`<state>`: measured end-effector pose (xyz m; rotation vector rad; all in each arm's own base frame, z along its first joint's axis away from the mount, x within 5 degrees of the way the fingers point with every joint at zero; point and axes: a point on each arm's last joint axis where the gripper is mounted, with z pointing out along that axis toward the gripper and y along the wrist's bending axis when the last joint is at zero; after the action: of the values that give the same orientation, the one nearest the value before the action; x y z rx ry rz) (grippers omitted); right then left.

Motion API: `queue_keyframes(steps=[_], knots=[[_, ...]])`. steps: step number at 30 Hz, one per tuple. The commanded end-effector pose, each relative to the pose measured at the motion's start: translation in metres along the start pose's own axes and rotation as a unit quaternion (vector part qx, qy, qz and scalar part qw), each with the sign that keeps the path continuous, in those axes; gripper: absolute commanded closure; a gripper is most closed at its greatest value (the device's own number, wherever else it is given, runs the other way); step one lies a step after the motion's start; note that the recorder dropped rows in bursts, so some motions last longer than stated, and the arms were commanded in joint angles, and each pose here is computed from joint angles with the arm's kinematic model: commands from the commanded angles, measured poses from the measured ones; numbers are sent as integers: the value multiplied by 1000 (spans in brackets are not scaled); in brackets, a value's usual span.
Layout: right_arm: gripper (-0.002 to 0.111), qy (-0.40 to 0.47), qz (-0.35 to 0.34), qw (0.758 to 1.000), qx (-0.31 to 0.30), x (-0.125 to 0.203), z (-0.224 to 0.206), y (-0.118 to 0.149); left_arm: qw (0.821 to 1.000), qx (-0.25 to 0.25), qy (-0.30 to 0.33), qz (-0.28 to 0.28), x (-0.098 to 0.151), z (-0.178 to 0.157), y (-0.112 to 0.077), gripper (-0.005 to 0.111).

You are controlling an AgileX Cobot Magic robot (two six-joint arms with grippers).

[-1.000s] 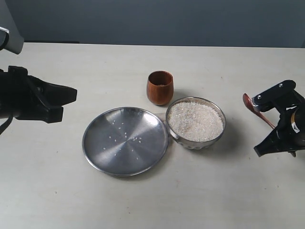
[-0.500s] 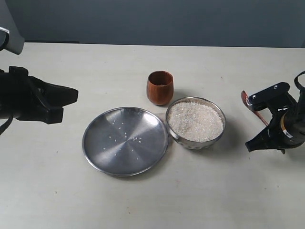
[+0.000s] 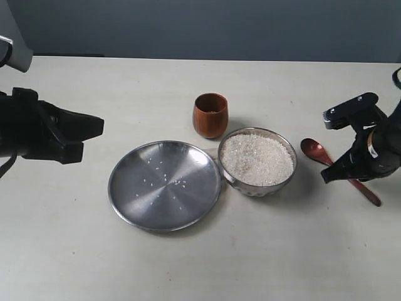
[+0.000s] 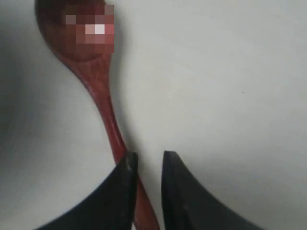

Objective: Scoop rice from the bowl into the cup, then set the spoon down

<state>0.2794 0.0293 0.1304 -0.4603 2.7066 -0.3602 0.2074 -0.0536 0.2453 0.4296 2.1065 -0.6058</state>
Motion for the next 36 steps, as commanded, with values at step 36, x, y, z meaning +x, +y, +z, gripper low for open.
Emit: queue_keyframes(steps=[36], knots=[[67,71,-41,982,-170,11,10,-52,1000,3,-1,2,-2,1,-1,106]])
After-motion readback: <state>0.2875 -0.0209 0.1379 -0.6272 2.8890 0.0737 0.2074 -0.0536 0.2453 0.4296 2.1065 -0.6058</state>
